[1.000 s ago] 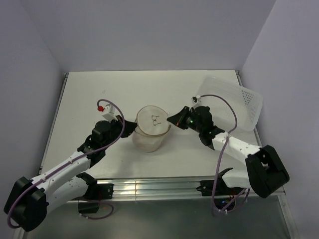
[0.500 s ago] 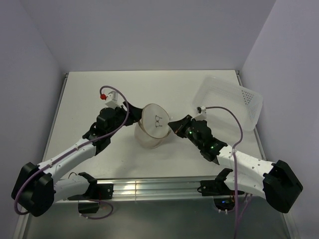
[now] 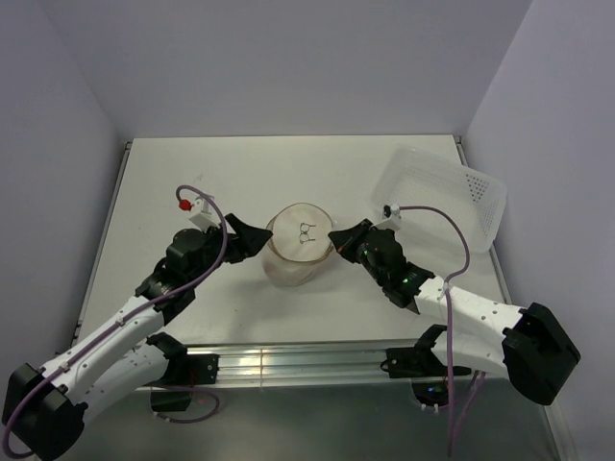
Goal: Place the bra in the laundry bag and zip it closed
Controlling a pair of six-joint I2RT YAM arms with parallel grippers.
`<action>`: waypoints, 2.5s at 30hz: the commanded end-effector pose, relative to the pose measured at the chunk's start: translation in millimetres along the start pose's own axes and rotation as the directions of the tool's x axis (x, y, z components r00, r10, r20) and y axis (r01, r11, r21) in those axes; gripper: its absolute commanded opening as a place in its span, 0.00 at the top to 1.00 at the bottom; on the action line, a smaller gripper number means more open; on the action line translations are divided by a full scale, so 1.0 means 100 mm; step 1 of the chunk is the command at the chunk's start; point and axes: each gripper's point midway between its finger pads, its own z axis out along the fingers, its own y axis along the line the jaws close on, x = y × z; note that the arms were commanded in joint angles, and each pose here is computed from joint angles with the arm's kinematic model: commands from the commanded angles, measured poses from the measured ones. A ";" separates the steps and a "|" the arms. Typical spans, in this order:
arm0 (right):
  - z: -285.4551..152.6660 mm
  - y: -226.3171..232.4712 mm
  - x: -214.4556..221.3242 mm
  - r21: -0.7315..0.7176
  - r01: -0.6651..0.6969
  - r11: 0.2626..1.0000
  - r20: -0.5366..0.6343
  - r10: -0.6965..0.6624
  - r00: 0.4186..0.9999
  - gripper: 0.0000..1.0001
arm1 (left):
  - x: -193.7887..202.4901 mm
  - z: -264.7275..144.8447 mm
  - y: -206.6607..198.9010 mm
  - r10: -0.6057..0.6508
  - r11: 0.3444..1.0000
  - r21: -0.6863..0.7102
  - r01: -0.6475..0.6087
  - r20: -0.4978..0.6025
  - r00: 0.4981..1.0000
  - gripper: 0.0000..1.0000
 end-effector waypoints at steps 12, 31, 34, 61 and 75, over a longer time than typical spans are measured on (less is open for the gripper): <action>-0.04 0.28 -0.21 -0.037 -0.039 0.999 0.075 0.041 0.996 1.00 | 0.59 0.09 -0.40 -0.108 0.978 0.156 0.141 -0.206 0.973 0.29; -0.08 0.32 -0.17 -0.085 -0.066 0.994 0.061 0.071 0.996 1.00 | 0.92 0.28 -0.24 -0.176 0.977 0.078 0.199 -0.228 0.958 0.35; -0.07 0.29 -0.16 -0.072 -0.067 0.995 0.063 0.072 0.995 1.00 | 1.00 0.30 -0.24 -0.185 0.975 0.077 0.210 -0.254 0.949 0.31; -0.12 0.38 -0.05 -0.143 -0.085 0.986 0.014 0.088 0.996 1.00 | 0.82 0.34 -0.32 -0.173 0.972 0.129 0.195 -0.165 0.971 0.51; -0.27 0.18 0.10 -0.107 0.030 0.994 -0.057 -0.036 0.998 0.30 | 0.77 0.29 -0.30 -0.163 0.971 0.155 0.182 -0.125 0.979 1.00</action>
